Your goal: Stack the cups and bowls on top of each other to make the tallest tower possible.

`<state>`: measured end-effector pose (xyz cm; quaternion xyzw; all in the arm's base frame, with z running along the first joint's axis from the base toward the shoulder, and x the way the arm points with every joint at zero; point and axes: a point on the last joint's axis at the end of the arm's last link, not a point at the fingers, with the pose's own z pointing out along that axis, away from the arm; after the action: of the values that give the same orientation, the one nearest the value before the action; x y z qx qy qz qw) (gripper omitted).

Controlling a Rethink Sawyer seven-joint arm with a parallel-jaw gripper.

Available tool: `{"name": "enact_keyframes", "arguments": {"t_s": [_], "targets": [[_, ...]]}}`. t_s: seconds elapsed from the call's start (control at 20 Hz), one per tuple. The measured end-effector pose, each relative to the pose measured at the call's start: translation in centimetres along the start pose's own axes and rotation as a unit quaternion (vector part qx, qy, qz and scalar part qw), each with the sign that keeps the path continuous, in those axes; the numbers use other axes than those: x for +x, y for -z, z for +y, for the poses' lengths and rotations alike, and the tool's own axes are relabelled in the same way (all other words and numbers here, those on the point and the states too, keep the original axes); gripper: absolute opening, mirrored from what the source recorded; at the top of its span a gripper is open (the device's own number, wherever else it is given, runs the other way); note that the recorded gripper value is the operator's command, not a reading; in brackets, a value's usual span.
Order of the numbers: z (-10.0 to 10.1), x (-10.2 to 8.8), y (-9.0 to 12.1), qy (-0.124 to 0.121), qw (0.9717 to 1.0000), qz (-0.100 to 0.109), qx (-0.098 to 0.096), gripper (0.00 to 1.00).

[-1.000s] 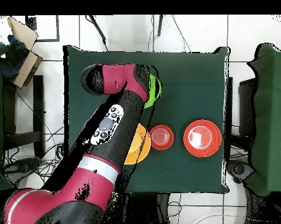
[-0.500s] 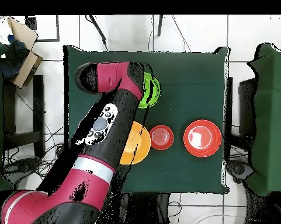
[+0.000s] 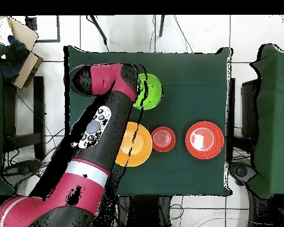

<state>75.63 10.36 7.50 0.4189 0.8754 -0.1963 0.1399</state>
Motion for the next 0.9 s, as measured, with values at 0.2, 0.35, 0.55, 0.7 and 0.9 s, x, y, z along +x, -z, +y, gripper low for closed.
{"name": "enact_keyframes", "arguments": {"t_s": [0.2,0.35,0.55,0.7,0.9], "targets": [[0.6,0.7,0.6,0.002,1.0,0.002,-0.005,0.0],[0.9,1.2,0.8,0.002,1.0,0.003,-0.008,0.0],[1.2,1.6,0.9,0.002,0.9999,0.005,-0.01,0.0],[1.4,1.6,0.9,0.001,0.9999,0.004,-0.015,0.0],[1.8,1.4,0.8,-0.001,0.9996,-0.005,-0.028,0.0]]}}
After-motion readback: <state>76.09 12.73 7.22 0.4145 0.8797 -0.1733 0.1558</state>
